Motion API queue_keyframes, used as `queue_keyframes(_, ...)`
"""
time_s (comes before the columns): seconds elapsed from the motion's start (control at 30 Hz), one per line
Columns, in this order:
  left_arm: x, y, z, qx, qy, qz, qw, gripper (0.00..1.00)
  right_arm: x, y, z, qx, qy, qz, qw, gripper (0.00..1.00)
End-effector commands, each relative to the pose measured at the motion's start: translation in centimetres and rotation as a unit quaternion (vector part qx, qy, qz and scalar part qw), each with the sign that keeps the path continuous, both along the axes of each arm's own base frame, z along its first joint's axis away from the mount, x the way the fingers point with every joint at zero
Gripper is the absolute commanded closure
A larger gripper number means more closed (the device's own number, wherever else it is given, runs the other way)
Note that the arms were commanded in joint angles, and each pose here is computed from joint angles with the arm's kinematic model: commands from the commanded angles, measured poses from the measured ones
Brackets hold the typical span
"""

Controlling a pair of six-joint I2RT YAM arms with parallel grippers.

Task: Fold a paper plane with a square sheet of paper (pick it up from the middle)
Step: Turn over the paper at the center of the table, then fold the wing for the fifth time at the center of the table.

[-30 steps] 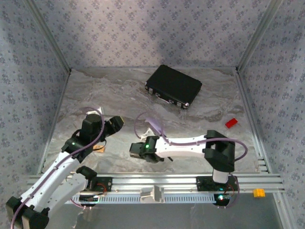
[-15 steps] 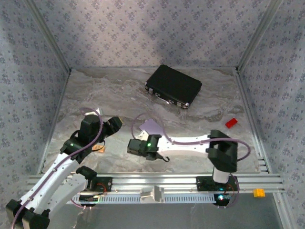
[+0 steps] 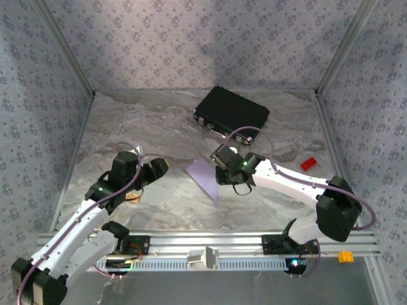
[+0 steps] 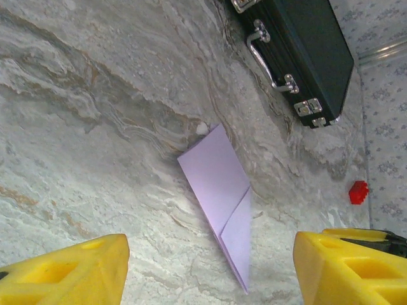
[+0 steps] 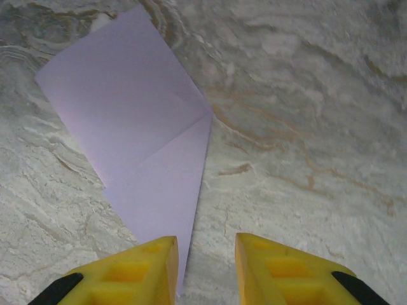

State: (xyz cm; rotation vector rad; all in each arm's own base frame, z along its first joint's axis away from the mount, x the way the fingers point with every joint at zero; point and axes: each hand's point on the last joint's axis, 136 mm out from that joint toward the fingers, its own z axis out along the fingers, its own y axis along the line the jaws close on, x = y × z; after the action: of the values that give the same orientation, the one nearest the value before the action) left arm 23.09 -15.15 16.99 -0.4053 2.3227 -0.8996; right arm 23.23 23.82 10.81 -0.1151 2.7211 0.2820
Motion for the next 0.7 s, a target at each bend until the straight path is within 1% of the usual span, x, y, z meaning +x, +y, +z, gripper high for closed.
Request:
queue_keyframes(0.0, -0.2, -0.6, -0.2, -0.022, 0.012, -0.008, 1.0, 0.31, -1.0, -1.1, 0.7, -0.004, 0.023, -0.062, 0.998, 0.7)
queue_keyframes(0.17, 0.1, -1.1, -0.2, -0.02, 0.024, -0.016, 0.999, 0.31, -1.2, -1.5, 0.2, 0.009, 0.03, -0.081, 0.996, 0.69)
queue_keyframes(0.43, 0.1, -1.1, 0.4, -0.011, 0.02, -0.023, 0.999, 0.31, -1.5, -1.2, 0.2, 0.015, 0.029, -0.068, 0.997, 0.69)
queue_keyframes(0.57, 0.0, -1.1, -0.3, -0.016, 0.023, -0.021, 0.999, 0.31, -1.4, 0.0, -0.1, 0.049, 0.026, -0.032, 0.998, 0.7)
queue_keyframes(0.67, -0.1, -1.1, -0.8, -0.014, 0.028, -0.022, 0.999, 0.31, -0.6, 1.2, -0.5, 0.095, 0.025, 0.008, 0.995, 0.74)
